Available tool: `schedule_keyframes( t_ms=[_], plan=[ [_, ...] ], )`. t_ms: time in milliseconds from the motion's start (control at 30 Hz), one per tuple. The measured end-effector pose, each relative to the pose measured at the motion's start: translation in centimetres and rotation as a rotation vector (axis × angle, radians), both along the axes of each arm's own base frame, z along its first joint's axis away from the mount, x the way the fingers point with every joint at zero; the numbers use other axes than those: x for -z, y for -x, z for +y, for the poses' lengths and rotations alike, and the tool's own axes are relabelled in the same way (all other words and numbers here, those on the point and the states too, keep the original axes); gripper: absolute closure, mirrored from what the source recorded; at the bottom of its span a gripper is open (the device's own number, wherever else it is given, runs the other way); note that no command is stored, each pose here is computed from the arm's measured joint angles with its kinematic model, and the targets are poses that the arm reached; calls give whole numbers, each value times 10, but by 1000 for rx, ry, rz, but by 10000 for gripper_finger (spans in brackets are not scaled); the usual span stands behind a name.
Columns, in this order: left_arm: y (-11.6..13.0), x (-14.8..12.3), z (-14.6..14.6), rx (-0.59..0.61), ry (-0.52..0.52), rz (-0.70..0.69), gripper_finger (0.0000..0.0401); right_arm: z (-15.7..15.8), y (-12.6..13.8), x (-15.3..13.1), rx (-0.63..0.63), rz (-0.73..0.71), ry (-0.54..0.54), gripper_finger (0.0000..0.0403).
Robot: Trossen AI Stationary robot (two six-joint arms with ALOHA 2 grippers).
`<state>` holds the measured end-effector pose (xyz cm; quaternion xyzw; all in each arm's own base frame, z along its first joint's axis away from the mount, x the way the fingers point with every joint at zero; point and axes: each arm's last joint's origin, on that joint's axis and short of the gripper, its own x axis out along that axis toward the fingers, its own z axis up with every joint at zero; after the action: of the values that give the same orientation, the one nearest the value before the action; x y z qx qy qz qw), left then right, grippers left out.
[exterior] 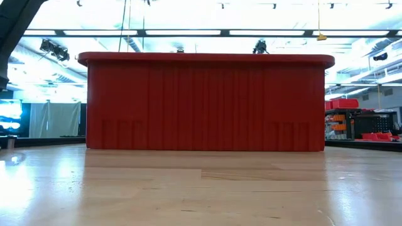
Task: Pick and place slides into bin
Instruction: Put the right black slides into the red bin
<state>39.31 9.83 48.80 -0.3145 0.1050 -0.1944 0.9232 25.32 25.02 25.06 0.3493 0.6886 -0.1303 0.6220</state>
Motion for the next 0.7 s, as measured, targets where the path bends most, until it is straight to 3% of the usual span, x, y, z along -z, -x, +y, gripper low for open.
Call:
schedule_keyframes(
  t_ms=[200,400,567,700],
  plan=[
    [0,-1,-10,123,5,-15,305,-36,21,24,24,86,-54,300],
    [-1,-1,-14,143,7,-15,311,-47,38,27,2,-108,-244,300],
    [-1,-1,-14,144,6,-15,316,-58,59,52,-22,-50,-200,300],
    [-1,-1,-14,144,7,-15,314,-63,64,60,-54,-81,-224,300]
  ],
)
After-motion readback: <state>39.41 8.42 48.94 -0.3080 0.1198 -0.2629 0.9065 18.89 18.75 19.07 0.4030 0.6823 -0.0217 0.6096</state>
